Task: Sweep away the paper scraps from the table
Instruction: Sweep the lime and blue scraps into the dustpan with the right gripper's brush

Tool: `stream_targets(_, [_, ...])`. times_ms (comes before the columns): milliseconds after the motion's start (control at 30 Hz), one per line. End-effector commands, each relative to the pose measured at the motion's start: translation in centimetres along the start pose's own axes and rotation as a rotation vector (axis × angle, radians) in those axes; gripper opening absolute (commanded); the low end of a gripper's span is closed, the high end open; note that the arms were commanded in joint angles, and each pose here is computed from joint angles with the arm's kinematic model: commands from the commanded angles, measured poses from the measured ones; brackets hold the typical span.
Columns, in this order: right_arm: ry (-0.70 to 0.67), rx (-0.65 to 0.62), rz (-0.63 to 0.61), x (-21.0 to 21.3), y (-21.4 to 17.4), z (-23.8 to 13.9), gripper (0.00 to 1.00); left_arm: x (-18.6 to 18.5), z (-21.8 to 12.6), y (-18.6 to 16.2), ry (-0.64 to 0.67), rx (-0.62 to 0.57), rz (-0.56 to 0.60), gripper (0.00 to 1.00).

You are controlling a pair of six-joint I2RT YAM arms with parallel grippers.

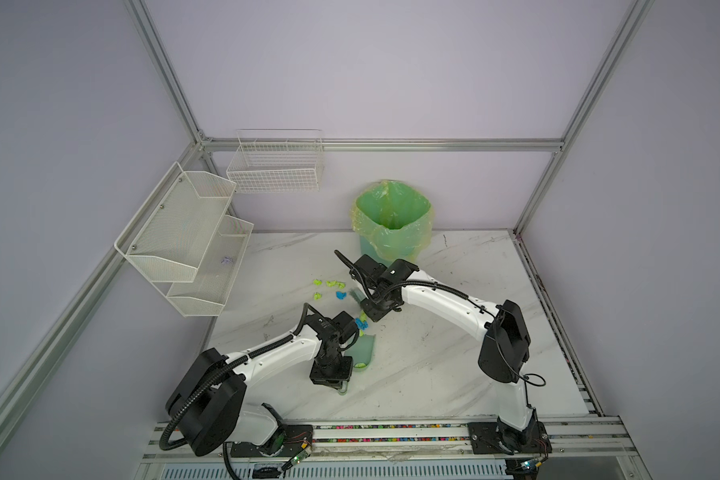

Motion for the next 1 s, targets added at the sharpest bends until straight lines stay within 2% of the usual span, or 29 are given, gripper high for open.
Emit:
stream_targets(0, [0.133, -0.012, -0.077, 2.8, -1.4, -2.4, 0.00, 0.2, 0.1, -0.1, 0.003, 0.016, 0.007, 0.00])
stream_targets(133, [0.233, -0.005, -0.099, 4.3, -3.5, -4.4, 0.00, 0.2, 0.1, 0.0, 0.001, 0.010, 0.006, 0.00])
stream_targets(300, [0.314, -0.078, -0.056, 4.9, -3.9, -7.3, 0.00, 0.4, 0.8, 0.2, 0.021, 0.044, -0.003, 0.00])
stream_targets(433, [0.237, -0.127, 0.042, 3.1, -3.0, -8.3, 0.00, 0.4, 0.8, 0.4, 0.028, 0.040, 0.001, 0.00])
stream_targets(567, [0.203, -0.104, 0.138, 1.2, -2.7, -7.1, 0.00, 0.4, 0.6, 0.5, 0.028, 0.033, 0.002, 0.00])
stream_targets(700, [0.187, -0.089, 0.149, 0.7, -2.5, -6.5, 0.00, 0.5, 0.4, 0.5, 0.031, 0.021, 0.000, 0.00])
stream_targets(867, [0.150, -0.128, 0.178, -0.2, -1.5, -7.2, 0.00, 0.4, 0.1, 0.5, 0.024, 0.008, 0.005, 0.00])
stream_targets(967, [0.180, -0.126, 0.183, -0.1, -1.2, -7.3, 0.00, 0.4, 0.0, 0.6, 0.027, 0.007, 0.007, 0.00])
Point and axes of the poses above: each gripper's point midway between its finger pads, its own z axis out along the fingers, its own x axis along the line the jaws close on, y = z × x, the point moved 3 cm from there along -z, back along the fingers, and after that the axes turned 2 degrees about z, right-handed, at the moved point
